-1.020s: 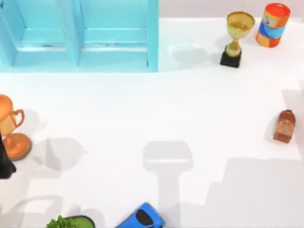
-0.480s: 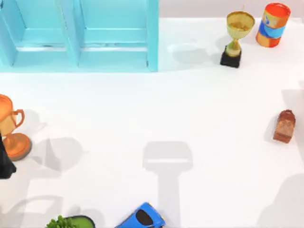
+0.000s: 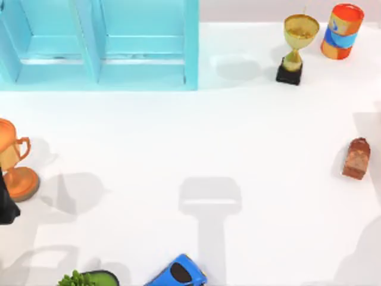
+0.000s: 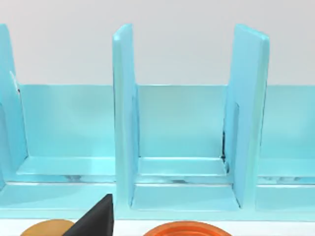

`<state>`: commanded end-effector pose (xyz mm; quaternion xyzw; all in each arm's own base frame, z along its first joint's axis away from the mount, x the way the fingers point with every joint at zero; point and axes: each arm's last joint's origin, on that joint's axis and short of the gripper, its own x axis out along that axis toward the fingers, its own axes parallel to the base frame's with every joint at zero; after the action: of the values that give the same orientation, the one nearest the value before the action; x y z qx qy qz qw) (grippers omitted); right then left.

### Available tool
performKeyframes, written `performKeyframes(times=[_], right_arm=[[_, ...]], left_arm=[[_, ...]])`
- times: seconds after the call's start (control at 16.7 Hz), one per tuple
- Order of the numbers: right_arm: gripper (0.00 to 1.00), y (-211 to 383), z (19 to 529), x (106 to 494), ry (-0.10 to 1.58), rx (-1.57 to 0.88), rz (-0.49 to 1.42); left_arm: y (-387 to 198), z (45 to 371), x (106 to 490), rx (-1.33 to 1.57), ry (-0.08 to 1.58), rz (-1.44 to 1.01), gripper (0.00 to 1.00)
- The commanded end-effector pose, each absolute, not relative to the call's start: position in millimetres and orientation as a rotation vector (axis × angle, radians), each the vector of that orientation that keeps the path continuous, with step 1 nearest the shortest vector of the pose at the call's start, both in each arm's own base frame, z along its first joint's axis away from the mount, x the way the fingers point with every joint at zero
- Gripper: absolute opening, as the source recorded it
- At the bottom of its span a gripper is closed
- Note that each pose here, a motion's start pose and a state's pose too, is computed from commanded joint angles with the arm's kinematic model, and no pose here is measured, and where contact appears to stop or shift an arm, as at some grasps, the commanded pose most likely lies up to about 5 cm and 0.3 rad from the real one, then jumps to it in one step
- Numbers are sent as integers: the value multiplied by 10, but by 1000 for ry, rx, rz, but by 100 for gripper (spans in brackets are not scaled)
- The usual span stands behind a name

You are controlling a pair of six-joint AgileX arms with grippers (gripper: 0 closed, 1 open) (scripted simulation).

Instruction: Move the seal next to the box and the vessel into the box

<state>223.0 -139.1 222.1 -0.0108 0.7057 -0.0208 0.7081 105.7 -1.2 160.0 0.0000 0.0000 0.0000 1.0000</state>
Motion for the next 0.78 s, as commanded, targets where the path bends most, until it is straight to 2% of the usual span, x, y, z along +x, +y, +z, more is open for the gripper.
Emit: performKeyframes(times=[0.36,0.66,0.78], right_arm=[[0,-1408,1813,2211,1574,-26,-44],[0,-1412,1766,2202,1575,-23,-40],[15,-1412,1766,2202,1575,-23,-40]], left_arm=[[-12,1600,1057,0,0,0,100],[-12,1600,1057,0,0,0,100],[-12,1600,1057,0,0,0,100]])
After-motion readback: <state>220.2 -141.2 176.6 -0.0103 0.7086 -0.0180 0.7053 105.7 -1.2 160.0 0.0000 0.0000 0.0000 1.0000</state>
